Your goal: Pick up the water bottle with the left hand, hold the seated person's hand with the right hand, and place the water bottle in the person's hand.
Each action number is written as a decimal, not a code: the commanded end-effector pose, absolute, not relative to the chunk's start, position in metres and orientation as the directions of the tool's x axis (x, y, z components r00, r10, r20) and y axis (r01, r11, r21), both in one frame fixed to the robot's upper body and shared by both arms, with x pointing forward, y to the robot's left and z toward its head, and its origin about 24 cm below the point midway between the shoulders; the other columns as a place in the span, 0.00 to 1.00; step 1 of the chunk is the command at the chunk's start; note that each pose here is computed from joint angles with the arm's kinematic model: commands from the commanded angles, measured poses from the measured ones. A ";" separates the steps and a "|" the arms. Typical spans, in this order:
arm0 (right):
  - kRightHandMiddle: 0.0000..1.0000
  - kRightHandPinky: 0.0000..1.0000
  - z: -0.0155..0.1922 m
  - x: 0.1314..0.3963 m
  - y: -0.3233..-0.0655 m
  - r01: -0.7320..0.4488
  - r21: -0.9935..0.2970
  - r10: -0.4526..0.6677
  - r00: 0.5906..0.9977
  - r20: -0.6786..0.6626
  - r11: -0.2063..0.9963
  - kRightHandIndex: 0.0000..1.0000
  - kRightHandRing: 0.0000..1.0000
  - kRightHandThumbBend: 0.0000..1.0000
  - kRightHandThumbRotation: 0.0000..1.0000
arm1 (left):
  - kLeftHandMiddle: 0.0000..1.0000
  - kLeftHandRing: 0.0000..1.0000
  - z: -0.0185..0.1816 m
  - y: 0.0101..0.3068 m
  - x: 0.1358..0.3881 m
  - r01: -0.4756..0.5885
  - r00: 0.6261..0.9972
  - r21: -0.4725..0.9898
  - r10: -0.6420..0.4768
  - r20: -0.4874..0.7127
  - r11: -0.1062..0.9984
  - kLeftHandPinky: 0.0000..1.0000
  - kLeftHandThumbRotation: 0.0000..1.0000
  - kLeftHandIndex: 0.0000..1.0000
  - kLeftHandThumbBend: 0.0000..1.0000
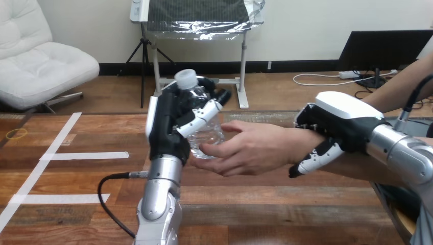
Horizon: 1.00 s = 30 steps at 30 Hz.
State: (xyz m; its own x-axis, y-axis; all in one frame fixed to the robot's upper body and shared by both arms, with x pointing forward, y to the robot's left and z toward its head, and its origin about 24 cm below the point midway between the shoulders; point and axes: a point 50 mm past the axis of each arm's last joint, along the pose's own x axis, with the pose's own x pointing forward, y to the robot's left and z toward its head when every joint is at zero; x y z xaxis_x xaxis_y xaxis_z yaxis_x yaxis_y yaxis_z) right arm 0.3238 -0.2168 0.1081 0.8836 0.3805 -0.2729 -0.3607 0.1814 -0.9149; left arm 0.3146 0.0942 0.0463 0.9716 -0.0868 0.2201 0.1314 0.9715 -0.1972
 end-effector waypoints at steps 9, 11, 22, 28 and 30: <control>0.33 0.22 0.132 0.334 -0.205 -0.292 -0.930 0.377 0.906 -0.193 0.224 0.31 0.26 0.78 0.22 | 0.41 0.34 0.077 0.061 0.322 0.241 0.927 -0.202 -0.164 0.336 0.949 0.31 0.00 0.42 0.65; 0.33 0.22 0.133 0.334 -0.203 -0.289 -0.930 0.380 0.905 -0.189 0.225 0.31 0.26 0.78 0.22 | 0.41 0.35 0.077 0.059 0.322 0.244 0.927 -0.201 -0.168 0.335 0.949 0.31 0.00 0.42 0.65; 0.33 0.22 0.136 0.335 -0.199 -0.284 -0.933 0.394 0.901 -0.181 0.221 0.31 0.27 0.78 0.22 | 0.40 0.35 0.073 0.049 0.320 0.259 0.927 -0.213 -0.181 0.328 0.942 0.31 0.00 0.42 0.68; 0.35 0.24 0.137 0.335 -0.197 -0.288 -0.933 0.394 0.900 -0.186 0.216 0.33 0.29 0.77 0.25 | 0.40 0.35 0.073 0.044 0.319 0.270 0.930 -0.242 -0.187 0.317 0.932 0.31 0.00 0.41 0.69; 0.36 0.25 0.137 0.336 -0.196 -0.292 -0.932 0.393 0.899 -0.191 0.215 0.34 0.30 0.77 0.26 | 0.40 0.35 0.072 0.040 0.319 0.273 0.932 -0.264 -0.187 0.309 0.925 0.31 0.00 0.41 0.70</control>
